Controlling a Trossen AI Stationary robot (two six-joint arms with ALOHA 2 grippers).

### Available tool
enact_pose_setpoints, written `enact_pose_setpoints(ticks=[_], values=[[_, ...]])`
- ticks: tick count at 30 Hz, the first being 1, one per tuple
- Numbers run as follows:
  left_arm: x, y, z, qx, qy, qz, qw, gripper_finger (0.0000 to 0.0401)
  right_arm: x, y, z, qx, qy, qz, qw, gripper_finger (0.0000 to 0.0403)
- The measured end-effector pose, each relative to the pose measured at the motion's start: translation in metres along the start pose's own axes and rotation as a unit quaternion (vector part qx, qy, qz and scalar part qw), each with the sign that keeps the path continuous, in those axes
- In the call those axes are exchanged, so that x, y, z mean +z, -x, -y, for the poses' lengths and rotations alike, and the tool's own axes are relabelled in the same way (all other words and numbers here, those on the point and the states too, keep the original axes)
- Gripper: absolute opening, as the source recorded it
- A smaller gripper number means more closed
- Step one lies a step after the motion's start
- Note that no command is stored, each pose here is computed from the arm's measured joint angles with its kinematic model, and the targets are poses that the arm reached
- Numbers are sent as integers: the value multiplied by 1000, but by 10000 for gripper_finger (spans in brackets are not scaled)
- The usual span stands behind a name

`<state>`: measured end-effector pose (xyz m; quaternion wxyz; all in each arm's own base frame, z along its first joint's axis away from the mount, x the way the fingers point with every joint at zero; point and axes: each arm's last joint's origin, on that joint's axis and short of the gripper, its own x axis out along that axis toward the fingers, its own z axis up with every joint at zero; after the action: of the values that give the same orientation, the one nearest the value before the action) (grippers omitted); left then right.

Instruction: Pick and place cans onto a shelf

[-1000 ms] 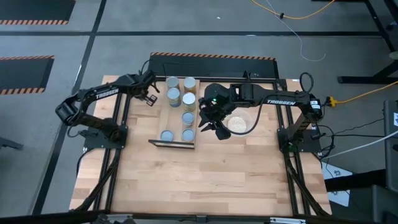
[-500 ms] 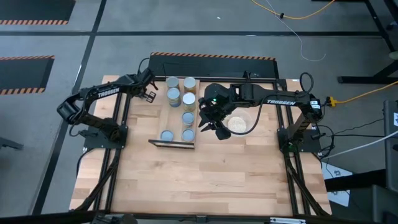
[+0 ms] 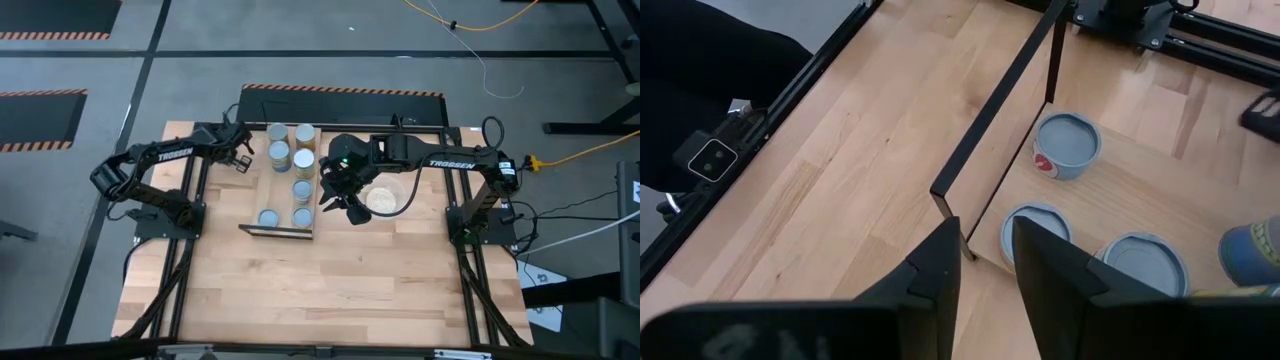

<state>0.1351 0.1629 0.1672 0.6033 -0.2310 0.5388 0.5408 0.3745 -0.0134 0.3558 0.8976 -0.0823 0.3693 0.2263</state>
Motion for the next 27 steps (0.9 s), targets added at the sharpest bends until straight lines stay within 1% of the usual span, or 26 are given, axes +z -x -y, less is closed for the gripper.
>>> enact_pose_setpoints(ticks=[4,7,10,16,18,20,24,27], values=[[-11,0,9,-32,-12,-38,999,0,0,0,0,0,0,0,1000,99],[-8,5,17,-67,-16,-20,997,0,0,0,0,0,0,0,1000,99],[-13,9,23,-67,-30,-31,997,0,0,0,0,0,0,0,1000,99],[0,31,33,-79,-49,2,996,0,0,0,0,0,2,0,1000,99],[7,41,34,-72,-50,22,996,0,0,0,0,0,2,0,1000,99],[9,49,33,-51,-57,23,997,0,0,0,0,0,2,0,1000,99],[10,59,28,-10,-70,11,997,0,0,0,0,0,2,0,1000,99],[6,59,25,6,-79,-8,997,0,0,0,0,0,4,0,1000,99]])
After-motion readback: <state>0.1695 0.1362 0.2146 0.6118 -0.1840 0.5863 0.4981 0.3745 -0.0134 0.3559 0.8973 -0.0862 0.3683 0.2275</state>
